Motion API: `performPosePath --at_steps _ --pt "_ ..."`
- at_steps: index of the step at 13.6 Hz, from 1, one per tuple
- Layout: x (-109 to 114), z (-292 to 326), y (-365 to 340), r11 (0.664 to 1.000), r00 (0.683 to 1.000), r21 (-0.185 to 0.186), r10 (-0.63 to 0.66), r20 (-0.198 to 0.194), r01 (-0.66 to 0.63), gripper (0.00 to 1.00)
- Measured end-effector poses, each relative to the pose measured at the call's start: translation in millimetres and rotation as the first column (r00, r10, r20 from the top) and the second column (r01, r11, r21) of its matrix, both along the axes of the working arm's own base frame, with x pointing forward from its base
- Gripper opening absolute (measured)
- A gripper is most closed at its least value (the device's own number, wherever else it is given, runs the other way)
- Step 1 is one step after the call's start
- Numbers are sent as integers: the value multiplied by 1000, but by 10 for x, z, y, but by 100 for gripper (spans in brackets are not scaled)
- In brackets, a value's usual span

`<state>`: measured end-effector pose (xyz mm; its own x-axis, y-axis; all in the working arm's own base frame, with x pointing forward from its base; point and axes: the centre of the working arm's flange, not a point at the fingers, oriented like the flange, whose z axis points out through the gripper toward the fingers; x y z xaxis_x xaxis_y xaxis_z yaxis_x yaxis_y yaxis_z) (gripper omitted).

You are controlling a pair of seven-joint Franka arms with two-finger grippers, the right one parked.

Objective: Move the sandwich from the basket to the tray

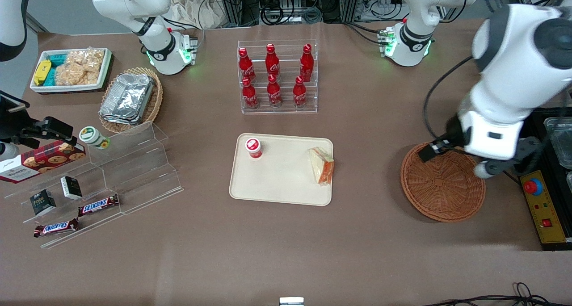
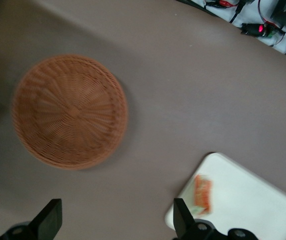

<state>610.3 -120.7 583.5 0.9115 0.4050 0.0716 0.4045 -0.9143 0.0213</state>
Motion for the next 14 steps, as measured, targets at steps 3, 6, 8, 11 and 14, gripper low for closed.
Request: performPosePath --at_steps 3,6,8,11,14 --pt "-66 132 574 992 991 6 -126 -34 126 100" --pt "-214 230 1155 978 977 0 -209 -43 209 100" --pt "-382 291 1391 970 969 -4 -242 -41 242 100" --pt "-616 307 1401 966 965 -3 -260 -14 260 100" --pt "-784 255 1386 964 964 5 -266 14 266 100"
